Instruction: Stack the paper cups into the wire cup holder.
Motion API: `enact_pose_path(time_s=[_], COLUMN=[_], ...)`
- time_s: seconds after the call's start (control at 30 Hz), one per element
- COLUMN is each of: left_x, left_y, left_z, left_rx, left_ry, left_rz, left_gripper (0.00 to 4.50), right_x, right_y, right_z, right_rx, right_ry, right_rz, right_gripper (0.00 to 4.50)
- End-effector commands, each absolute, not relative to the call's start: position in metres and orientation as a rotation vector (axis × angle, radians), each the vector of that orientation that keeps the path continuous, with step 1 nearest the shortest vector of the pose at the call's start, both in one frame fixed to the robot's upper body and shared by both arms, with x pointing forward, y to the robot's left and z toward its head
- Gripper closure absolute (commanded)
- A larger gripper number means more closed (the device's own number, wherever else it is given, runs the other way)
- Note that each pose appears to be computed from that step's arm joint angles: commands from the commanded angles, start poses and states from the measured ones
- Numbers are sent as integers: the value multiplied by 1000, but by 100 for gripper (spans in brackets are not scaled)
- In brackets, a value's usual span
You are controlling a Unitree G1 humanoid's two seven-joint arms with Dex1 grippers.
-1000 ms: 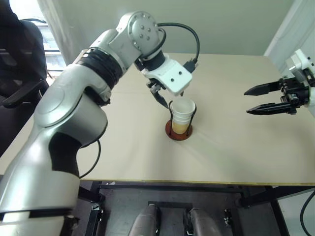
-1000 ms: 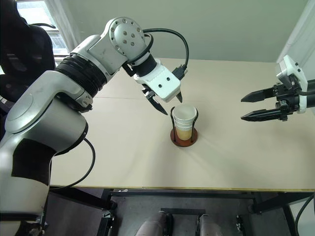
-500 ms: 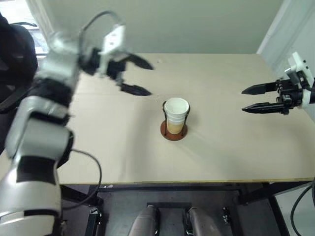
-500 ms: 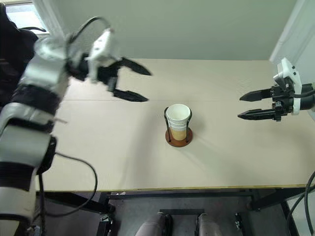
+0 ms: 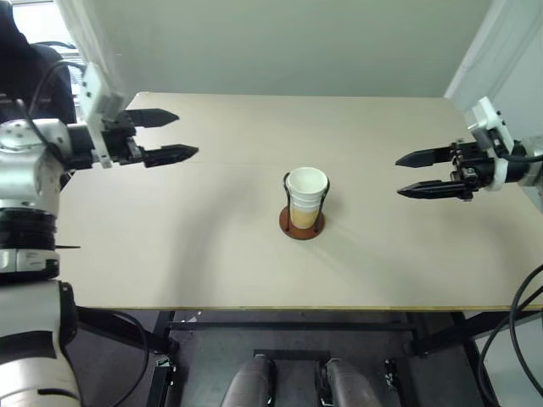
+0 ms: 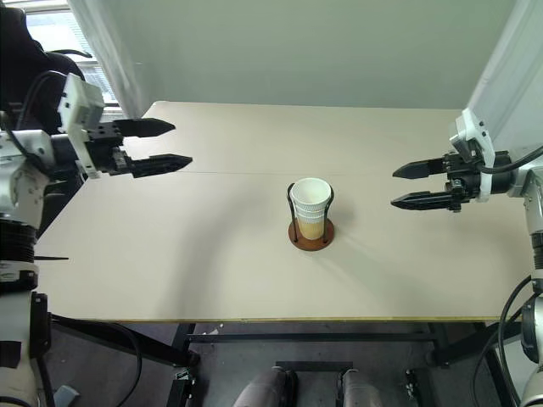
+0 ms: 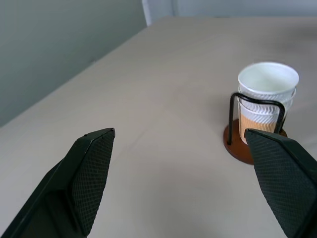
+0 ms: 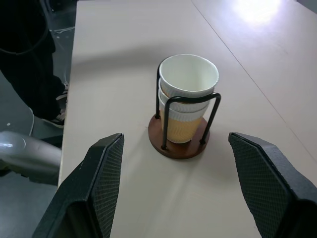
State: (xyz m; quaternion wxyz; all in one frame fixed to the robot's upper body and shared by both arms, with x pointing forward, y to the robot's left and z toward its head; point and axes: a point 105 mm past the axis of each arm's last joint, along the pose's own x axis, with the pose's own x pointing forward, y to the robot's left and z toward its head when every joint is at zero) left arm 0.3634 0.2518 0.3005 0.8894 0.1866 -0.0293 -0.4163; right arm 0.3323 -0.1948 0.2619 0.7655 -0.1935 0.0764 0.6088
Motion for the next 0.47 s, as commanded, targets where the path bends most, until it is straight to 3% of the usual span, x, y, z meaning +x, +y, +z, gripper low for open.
enact_pose_path(time_s=[0.03, 0.2, 0.47], left_x=[360, 363, 343], left_y=[268, 271, 276], left_z=[318, 320, 311], left_rx=[392, 400, 356], left_ry=[-88, -93, -3], left_rz=[-792, -764, -836], left_gripper=[3, 3, 3], right_x=[329, 330, 326], right_y=[-180, -170, -172], right_z=[274, 266, 258], right_rx=[-466, -444, -457], right_ry=[142, 151, 144], right_rz=[1365, 1413, 1430], right_gripper=[108, 108, 108])
